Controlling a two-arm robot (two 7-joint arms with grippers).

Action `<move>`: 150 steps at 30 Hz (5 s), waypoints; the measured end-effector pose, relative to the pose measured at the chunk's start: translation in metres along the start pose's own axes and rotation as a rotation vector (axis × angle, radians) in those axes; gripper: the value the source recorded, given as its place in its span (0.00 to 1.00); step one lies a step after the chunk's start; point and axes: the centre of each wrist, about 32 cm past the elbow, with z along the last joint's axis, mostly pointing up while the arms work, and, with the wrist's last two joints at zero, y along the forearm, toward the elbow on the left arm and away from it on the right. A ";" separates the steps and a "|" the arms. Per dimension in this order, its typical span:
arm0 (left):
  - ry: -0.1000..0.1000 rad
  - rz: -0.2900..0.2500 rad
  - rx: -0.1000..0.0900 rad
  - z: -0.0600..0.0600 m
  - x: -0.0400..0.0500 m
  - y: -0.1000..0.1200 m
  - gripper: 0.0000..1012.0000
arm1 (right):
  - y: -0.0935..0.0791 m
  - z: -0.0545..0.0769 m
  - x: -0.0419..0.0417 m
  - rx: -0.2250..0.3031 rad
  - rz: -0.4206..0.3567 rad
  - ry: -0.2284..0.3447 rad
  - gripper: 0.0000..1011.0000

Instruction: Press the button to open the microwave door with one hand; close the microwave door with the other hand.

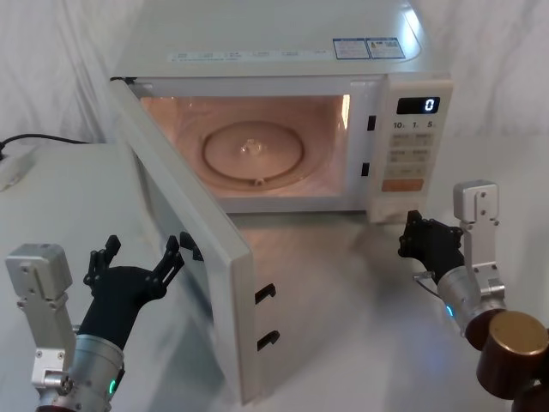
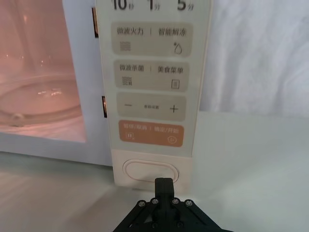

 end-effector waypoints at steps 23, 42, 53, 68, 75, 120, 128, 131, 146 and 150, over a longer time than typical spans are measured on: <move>0.000 0.000 0.000 0.000 0.0000 0.000 0.99 | -0.033 0.011 -0.0042 0.072 -0.010 0.000 0.00; 0.000 0.000 0.000 0.000 0.0000 0.000 0.99 | -0.057 0.002 -0.0106 0.121 -0.035 0.011 0.00; 0.000 0.000 0.000 0.000 0.0000 0.000 0.99 | -0.058 0.001 -0.0102 0.121 -0.034 0.010 0.00; 0.000 0.000 0.000 0.000 0.0000 0.000 0.99 | -0.058 0.001 -0.0106 0.122 -0.033 0.010 0.00; 0.000 0.000 0.000 0.000 0.0000 0.000 0.90 | -0.058 0.001 -0.0105 0.122 -0.033 0.010 0.00; 0.000 0.000 0.000 0.000 0.0000 0.000 0.00 | -0.058 0.002 -0.0105 0.122 -0.033 0.010 0.00; -0.001 -0.008 -0.006 0.001 -0.0009 0.000 0.00 | -0.058 0.002 -0.0105 0.122 -0.033 0.010 0.00; -0.007 -0.027 -0.025 0.009 -0.0032 0.001 0.00 | -0.058 0.002 -0.0105 0.122 -0.033 0.010 0.00; -0.017 -0.032 -0.086 0.039 -0.0052 0.003 0.00 | -0.058 0.002 -0.0105 0.122 -0.033 0.010 0.00; -0.021 -0.036 -0.111 0.044 -0.0059 0.003 0.00 | -0.058 0.002 -0.0105 0.122 -0.033 0.010 0.00</move>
